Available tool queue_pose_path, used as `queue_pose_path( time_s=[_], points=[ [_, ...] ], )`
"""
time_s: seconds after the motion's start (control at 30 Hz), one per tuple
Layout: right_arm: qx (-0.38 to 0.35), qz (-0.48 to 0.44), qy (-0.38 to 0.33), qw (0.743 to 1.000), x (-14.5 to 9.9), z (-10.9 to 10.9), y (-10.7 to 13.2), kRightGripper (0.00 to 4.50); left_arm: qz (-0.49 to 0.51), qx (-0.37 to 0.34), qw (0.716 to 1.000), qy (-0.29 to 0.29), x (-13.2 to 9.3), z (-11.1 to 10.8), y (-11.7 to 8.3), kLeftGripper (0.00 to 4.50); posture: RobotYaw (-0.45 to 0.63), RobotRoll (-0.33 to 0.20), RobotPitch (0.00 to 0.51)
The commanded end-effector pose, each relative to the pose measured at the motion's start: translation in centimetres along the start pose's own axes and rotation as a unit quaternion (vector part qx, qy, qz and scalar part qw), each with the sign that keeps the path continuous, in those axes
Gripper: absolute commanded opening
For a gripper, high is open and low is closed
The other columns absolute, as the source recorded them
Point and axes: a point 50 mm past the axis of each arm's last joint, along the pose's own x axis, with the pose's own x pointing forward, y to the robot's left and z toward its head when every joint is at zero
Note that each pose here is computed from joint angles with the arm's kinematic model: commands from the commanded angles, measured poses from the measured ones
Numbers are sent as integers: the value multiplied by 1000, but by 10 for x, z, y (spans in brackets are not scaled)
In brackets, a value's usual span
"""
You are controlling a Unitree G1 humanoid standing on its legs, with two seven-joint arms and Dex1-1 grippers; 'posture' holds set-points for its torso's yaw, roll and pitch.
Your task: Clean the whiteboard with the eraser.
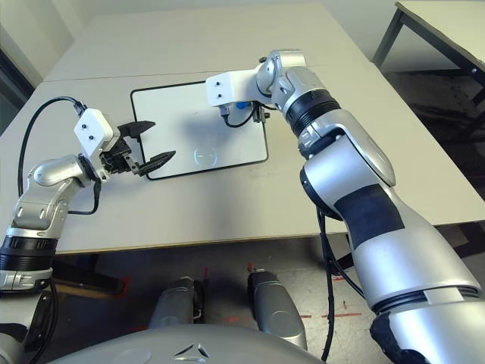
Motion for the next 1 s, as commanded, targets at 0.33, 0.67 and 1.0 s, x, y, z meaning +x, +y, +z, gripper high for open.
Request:
queue_pose_path(
  time_s=[0.33, 0.67, 1.0],
  points=[
    [19, -2, 24, 1000, -4, -16, -3, 339, -5, 0, 1000, -5, 4, 1, -6, 4500, -36, 0, 73],
    [34, -23, 60, 997, -11, -39, -8, 339, -7, 0, 1000, -8, 7, 1, -5, 4500, -43, 0, 68],
    [47, -20, 38, 998, -10, -28, -9, 339, -6, -1, 1000, -8, 8, -2, -7, 4500, -36, 0, 66]
  ],
)
